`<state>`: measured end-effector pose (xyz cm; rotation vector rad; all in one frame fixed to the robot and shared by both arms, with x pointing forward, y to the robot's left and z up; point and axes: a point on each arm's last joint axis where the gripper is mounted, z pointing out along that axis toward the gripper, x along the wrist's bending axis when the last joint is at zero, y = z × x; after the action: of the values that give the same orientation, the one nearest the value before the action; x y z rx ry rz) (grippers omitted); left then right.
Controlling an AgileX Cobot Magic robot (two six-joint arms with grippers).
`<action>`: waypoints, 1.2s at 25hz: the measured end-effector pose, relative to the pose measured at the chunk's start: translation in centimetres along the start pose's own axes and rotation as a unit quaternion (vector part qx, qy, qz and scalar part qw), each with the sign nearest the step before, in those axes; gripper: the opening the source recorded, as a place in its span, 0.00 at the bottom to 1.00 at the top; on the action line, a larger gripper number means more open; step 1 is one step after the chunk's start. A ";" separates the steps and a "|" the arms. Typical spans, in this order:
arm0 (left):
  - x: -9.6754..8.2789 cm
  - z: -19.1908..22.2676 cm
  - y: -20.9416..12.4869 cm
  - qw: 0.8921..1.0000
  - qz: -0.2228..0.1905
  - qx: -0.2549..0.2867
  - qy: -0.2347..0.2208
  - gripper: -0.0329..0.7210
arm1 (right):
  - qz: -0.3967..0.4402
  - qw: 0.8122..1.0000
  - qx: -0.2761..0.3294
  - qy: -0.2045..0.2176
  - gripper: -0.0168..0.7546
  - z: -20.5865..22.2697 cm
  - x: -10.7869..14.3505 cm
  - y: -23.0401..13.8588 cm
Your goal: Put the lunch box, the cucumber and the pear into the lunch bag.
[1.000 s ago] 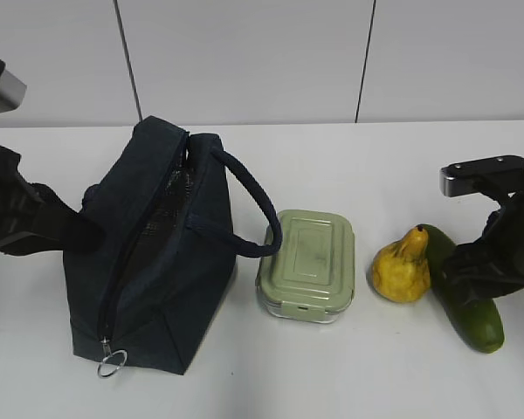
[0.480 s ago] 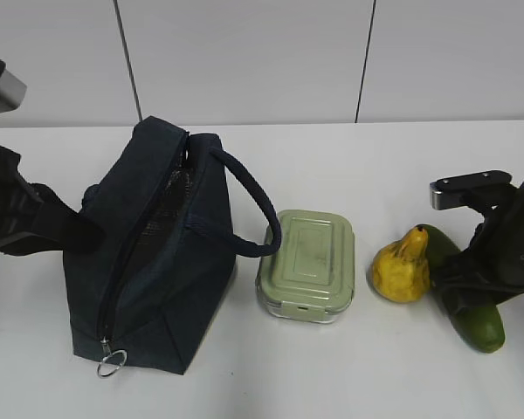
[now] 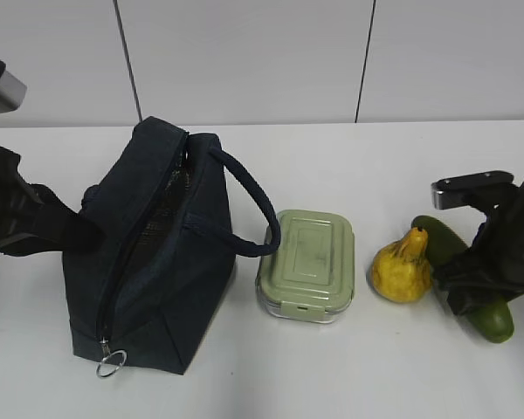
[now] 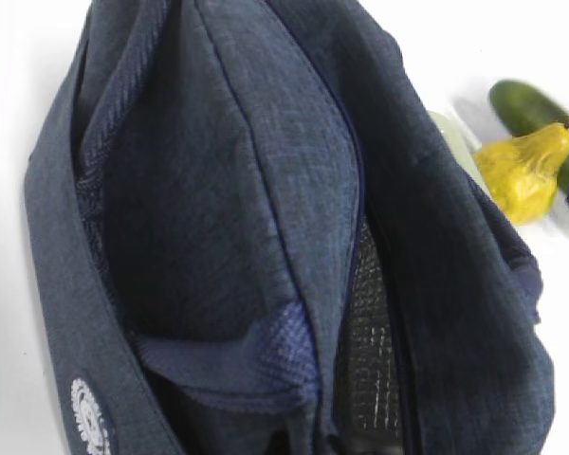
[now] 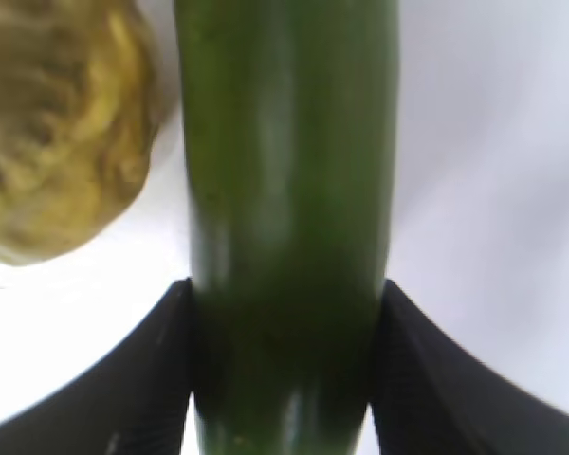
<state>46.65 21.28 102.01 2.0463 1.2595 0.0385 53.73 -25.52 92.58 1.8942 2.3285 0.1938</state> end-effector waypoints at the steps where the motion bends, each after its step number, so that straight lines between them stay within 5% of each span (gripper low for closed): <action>1: 0.0 0.0 0.0 1.000 0.000 0.000 0.000 0.02 | 0.000 1.000 -0.007 -0.010 0.51 -0.7 -0.2 0.2; 7: 0.0 0.0 0.0 1.000 0.003 0.002 0.001 0.02 | 0.029 0.994 -0.090 -0.055 0.51 -7.4 -1.0 1.8; 10: 0.0 0.0 0.0 1.000 0.003 0.003 0.001 0.02 | 0.017 0.988 -0.151 0.009 0.51 -11.4 1.8 2.9; 16: 0.0 0.0 0.0 1.000 0.003 0.002 0.002 0.02 | -0.070 0.947 -0.219 0.225 0.51 -15.6 13.8 4.9; 19: 0.0 0.0 0.0 1.000 0.003 0.001 0.003 0.02 | -0.091 0.929 -0.218 0.286 0.51 -15.6 18.5 5.9; 24: 0.1 0.0 0.0 1.000 0.003 0.001 0.003 0.02 | -0.113 0.914 -0.213 0.327 0.51 -14.1 24.0 7.3; 30: 0.1 0.0 0.0 1.000 0.003 0.000 0.004 0.02 | -0.119 0.926 -0.190 0.303 0.51 -10.3 25.4 8.1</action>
<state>46.69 21.34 101.98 2.0530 1.2574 0.0496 54.54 0.87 103.60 1.4826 2.5813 1.2578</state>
